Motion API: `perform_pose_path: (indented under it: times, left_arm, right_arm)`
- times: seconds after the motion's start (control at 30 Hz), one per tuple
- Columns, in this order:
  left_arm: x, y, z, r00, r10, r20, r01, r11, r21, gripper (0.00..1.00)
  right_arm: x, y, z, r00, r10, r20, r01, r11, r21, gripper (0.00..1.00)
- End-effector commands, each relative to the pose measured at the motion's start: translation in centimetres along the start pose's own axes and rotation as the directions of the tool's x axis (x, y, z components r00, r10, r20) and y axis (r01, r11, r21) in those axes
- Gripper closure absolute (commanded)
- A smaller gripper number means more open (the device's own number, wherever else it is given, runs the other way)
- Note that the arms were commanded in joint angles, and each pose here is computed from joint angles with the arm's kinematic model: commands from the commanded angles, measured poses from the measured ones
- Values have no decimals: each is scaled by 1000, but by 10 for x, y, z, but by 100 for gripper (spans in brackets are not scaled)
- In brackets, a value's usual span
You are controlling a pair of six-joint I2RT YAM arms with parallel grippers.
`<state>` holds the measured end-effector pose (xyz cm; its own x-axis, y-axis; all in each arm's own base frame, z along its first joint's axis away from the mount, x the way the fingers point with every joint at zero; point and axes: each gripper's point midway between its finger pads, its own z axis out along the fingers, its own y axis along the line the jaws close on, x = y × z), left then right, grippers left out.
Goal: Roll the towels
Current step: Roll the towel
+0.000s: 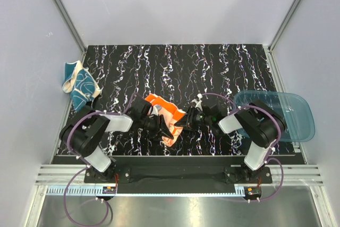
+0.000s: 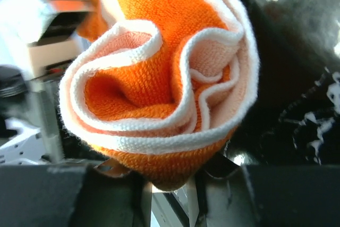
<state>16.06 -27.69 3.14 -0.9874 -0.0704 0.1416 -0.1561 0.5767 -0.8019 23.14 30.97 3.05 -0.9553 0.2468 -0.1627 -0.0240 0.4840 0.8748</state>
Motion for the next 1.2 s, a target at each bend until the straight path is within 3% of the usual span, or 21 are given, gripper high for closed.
perform_pose_path:
  times: [0.0, 0.07, 0.1, 0.17, 0.2, 0.27, 0.3, 0.43, 0.6, 1.03, 1.17]
  left_arm:
    - [-14, 14, -22, 991, 94, 99, -71, 975, -212, 56]
    - [-32, 2, -40, 962, 202, 182, -144, 947, -287, 50]
    - [-27, 6, -48, 962, 211, 173, -142, 928, -344, 50]
    - [-46, -11, -70, 900, 348, 263, -207, 872, -443, 49]
    - [-37, -13, -74, 884, 402, 240, -246, 834, -493, 49]
    - [-49, -32, -97, 776, 563, 284, -304, 728, -614, 48]
    - [-37, -41, -92, 729, 639, 243, -370, 668, -646, 48]
    - [-28, -67, -99, 542, 813, 212, -421, 481, -769, 48]
    - [1, -78, -72, 414, 905, 101, -482, 311, -819, 48]
    - [0, -28, -3, 457, 885, -86, -458, 151, -876, 48]
    - [4, -8, 11, 478, 870, -117, -484, 150, -862, 48]
  right_arm:
    - [12, -16, -3, 999, 26, -19, -23, 991, 132, 80]
    - [14, -30, -10, 998, 52, -22, -45, 972, 232, 81]
    - [11, -29, -10, 998, 56, -20, -49, 968, 247, 81]
    - [14, -37, -14, 996, 83, -28, -71, 951, 299, 81]
    - [14, -36, -13, 996, 89, -30, -76, 948, 308, 81]
    - [17, -41, -15, 992, 121, -33, -103, 936, 337, 81]
    - [17, -41, -14, 991, 129, -32, -111, 932, 345, 81]
    - [19, -47, -14, 984, 173, -40, -144, 908, 393, 81]
    - [21, -51, -12, 978, 201, -55, -159, 889, 430, 81]
    - [26, -53, -14, 975, 210, -68, -160, 886, 434, 81]
    - [25, -51, -14, 975, 208, -72, -157, 888, 433, 81]
